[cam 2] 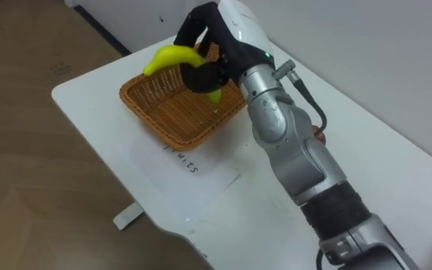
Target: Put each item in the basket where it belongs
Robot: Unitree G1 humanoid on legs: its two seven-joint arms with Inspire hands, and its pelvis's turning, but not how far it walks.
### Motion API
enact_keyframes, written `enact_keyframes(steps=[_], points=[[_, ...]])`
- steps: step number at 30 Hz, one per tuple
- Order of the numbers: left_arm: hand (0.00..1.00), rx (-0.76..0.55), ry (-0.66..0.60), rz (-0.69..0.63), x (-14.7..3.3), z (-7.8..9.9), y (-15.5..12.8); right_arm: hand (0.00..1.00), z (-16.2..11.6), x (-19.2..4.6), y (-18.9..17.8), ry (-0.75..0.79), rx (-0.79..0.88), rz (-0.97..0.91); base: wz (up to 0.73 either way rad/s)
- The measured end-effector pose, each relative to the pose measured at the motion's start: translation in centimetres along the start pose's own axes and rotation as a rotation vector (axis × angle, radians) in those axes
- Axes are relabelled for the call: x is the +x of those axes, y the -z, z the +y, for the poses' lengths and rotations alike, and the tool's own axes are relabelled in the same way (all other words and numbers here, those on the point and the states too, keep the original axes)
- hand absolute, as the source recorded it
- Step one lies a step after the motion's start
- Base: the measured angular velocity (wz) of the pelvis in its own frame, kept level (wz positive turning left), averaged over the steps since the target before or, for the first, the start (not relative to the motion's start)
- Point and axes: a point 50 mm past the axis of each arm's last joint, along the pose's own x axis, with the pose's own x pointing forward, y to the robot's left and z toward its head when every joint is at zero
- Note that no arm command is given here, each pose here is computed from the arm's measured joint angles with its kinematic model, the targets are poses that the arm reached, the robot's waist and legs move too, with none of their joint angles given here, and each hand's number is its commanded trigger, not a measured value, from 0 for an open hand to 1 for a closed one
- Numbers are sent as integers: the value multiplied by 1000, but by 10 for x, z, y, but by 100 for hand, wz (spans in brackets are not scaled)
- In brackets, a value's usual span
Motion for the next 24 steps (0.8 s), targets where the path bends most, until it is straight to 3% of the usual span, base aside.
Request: enact_keyframes(steps=[1,3,4,5,24], points=[[0,0,0,-1,0,0,0,96,2,0,1,-5,-3,5,0],[0,0,0,0,0,0,0,46,3,0,2,-3,-5,8,9],[0,1,0,1,0,0,0,5,2,0,2,2,-5,8,10],[0,1,0,1,0,0,0,0,2,0,2,5,-5,8,6],[0,6,18,18,1,-3,4,0,3,3,5,5,-11,9,1]])
